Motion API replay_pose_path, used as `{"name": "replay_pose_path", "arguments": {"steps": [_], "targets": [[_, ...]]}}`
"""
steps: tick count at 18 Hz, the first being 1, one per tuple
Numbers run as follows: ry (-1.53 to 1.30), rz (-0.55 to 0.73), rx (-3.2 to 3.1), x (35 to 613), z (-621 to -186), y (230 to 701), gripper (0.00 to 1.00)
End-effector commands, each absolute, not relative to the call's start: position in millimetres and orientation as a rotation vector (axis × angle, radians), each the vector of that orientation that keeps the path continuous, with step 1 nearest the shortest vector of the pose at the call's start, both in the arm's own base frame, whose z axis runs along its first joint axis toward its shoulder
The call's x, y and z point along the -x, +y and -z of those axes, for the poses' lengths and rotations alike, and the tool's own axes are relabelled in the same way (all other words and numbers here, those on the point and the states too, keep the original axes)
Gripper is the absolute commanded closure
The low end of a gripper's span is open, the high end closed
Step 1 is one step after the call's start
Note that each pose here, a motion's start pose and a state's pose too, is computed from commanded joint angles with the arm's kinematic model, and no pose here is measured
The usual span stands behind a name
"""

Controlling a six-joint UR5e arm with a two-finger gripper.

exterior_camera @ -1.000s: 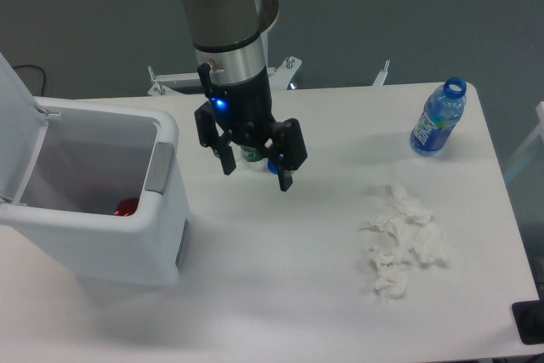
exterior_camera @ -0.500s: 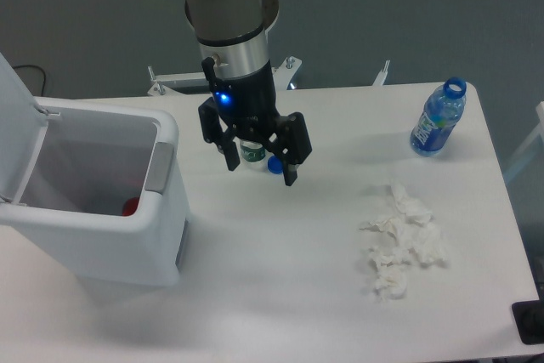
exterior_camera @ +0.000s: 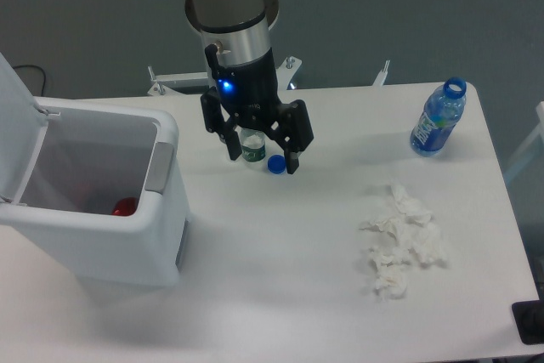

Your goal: Close the trash can

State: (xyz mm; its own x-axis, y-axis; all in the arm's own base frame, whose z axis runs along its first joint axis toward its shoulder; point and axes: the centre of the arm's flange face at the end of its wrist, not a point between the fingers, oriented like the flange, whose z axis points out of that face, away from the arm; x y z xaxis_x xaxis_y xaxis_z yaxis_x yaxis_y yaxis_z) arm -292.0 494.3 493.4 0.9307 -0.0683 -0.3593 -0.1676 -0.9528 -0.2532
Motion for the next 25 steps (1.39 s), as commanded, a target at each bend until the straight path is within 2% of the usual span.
{"name": "replay_pose_path", "arguments": {"steps": [6,13,18,25], "targets": [[0.228,-0.482,2.834,282.4,-478.3,489.2,0.0],[0.229,-0.51,2.799,260.6,-503.9,469.3,0.0],[0.293,-0.49,2.796,222.4,-504.5,460.4,0.0],[0.393,-0.396,2.788,164.6,-525.6,451.0,0.0]]}}
